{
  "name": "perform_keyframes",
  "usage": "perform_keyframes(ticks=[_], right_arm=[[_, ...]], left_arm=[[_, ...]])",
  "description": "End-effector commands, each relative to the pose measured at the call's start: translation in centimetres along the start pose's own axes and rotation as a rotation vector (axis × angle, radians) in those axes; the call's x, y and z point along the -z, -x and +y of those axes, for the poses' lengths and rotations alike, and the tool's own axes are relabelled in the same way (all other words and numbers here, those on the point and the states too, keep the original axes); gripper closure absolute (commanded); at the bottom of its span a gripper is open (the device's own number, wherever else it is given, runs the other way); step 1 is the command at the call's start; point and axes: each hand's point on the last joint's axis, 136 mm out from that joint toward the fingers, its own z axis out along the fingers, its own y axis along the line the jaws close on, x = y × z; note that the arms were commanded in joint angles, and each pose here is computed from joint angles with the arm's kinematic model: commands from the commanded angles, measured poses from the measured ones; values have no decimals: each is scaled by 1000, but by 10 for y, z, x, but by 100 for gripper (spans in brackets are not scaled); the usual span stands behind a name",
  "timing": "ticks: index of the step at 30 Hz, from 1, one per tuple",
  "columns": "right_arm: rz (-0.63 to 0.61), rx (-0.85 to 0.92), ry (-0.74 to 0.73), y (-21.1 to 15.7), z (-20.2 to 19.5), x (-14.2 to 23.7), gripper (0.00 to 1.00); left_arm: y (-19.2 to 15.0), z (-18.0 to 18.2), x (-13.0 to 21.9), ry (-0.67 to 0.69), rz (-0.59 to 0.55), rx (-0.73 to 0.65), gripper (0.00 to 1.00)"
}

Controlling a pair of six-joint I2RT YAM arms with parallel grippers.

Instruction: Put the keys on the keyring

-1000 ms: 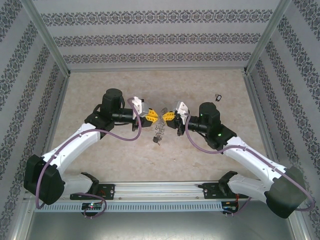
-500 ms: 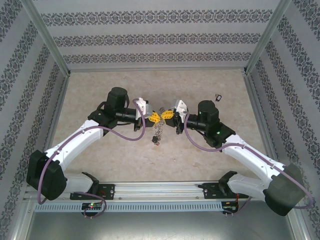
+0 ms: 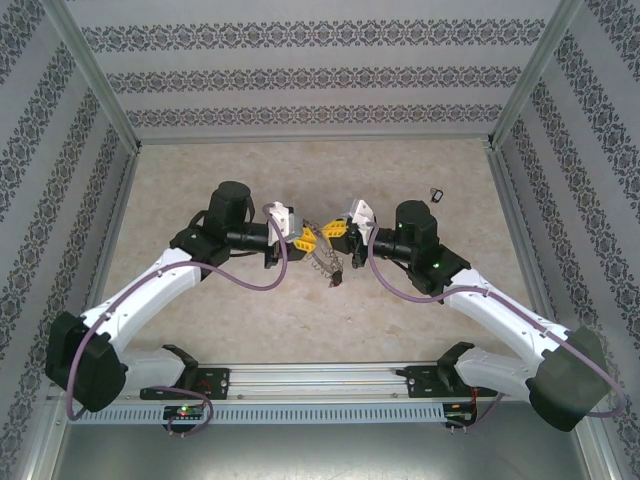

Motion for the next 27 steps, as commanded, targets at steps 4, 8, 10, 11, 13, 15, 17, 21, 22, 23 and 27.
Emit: perform_keyframes(ticks=[4, 8, 10, 11, 13, 15, 17, 21, 22, 23, 27], right_arm=[[-56, 68, 38, 21, 6, 1, 100], [-45, 63, 47, 20, 6, -1, 100], [-43, 59, 51, 20, 7, -2, 100], [-40, 58, 56, 19, 7, -3, 100], [-41, 59, 64, 20, 9, -4, 100], [-40, 58, 67, 20, 9, -5, 100], [-42, 58, 56, 21, 8, -5, 100], [-42, 54, 33, 21, 4, -4, 100], [-45, 53, 35, 21, 4, -4, 100], [-49, 51, 38, 22, 5, -4, 100], [-63, 50, 37, 27, 5, -5, 100]], left_arm=[[15, 26, 19, 151, -24, 23, 70], [15, 28, 11, 109, -33, 54, 68], [14, 26, 5, 71, -43, 76, 66], [14, 25, 2, 48, -46, 89, 64], [13, 24, -4, 22, -39, 106, 64], [12, 24, -8, 11, -34, 105, 64], [12, 21, -10, -2, -38, 96, 71], [8, 17, -11, -23, -29, 100, 75], [7, 16, -11, -28, -24, 106, 75], [5, 14, -11, -35, -19, 112, 76], [2, 12, -11, -47, -14, 113, 94]])
